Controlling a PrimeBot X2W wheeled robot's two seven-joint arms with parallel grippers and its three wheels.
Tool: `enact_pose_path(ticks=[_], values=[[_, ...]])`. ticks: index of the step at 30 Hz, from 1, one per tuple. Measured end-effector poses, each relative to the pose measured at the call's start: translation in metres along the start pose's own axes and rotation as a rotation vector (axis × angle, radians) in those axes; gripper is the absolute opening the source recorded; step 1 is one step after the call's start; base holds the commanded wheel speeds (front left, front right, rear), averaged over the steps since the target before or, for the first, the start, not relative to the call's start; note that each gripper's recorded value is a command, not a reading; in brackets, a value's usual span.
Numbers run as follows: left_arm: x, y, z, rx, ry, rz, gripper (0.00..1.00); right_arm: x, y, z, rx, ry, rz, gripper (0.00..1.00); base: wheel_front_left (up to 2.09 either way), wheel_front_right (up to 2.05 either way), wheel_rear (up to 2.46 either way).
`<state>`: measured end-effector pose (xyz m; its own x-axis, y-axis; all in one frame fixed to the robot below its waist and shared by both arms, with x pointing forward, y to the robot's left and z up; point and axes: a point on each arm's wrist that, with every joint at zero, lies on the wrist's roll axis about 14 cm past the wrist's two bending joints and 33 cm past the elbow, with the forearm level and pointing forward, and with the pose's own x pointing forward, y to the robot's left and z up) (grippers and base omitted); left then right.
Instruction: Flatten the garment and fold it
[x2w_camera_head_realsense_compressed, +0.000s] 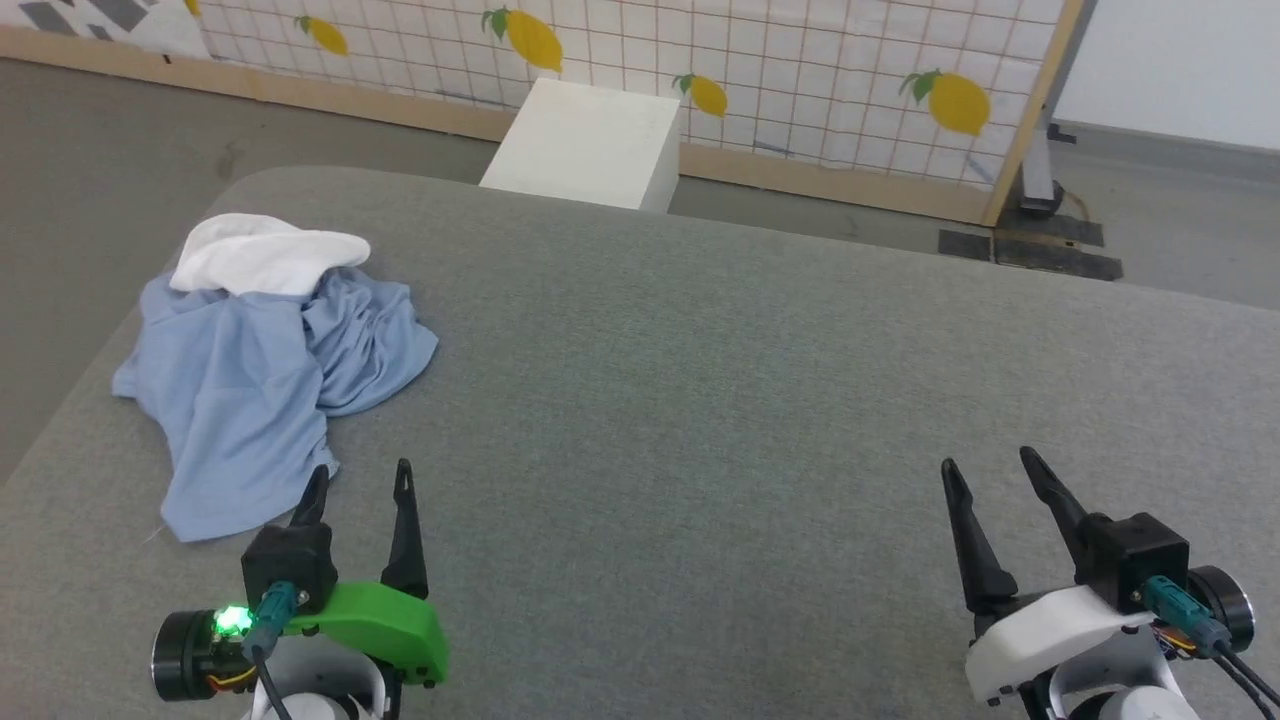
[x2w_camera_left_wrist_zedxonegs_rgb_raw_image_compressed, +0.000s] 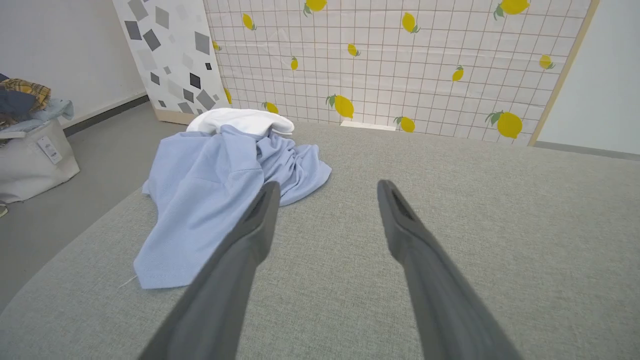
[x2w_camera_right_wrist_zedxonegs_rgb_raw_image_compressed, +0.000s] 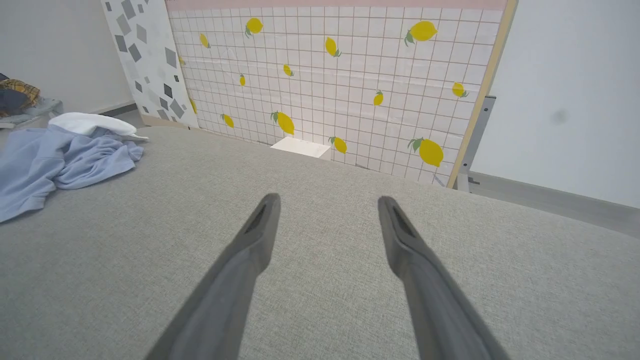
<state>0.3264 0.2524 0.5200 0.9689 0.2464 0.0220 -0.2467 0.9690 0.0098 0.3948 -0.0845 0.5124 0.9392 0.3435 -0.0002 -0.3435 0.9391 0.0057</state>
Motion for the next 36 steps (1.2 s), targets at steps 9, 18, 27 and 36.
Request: enact_pose_path(ticks=[9,18,27,36], values=[[-0.008,0.015,-0.003,-0.020,0.003,0.052,1.00,0.008,0.012,-0.003,0.012,-0.002,0.039,1.00,0.00,0.00,0.00],[-0.016,0.031,-0.005,-0.022,-0.001,0.107,1.00,0.016,0.025,-0.004,0.025,-0.008,0.078,1.00,0.00,0.00,0.00],[-0.028,0.050,-0.010,-0.024,0.003,0.173,1.00,0.028,0.041,-0.005,0.037,-0.018,0.127,1.00,0.00,0.00,0.00],[-0.040,0.068,-0.012,-0.027,0.002,0.237,1.00,0.036,0.057,-0.007,0.050,-0.021,0.176,1.00,0.00,0.00,0.00]])
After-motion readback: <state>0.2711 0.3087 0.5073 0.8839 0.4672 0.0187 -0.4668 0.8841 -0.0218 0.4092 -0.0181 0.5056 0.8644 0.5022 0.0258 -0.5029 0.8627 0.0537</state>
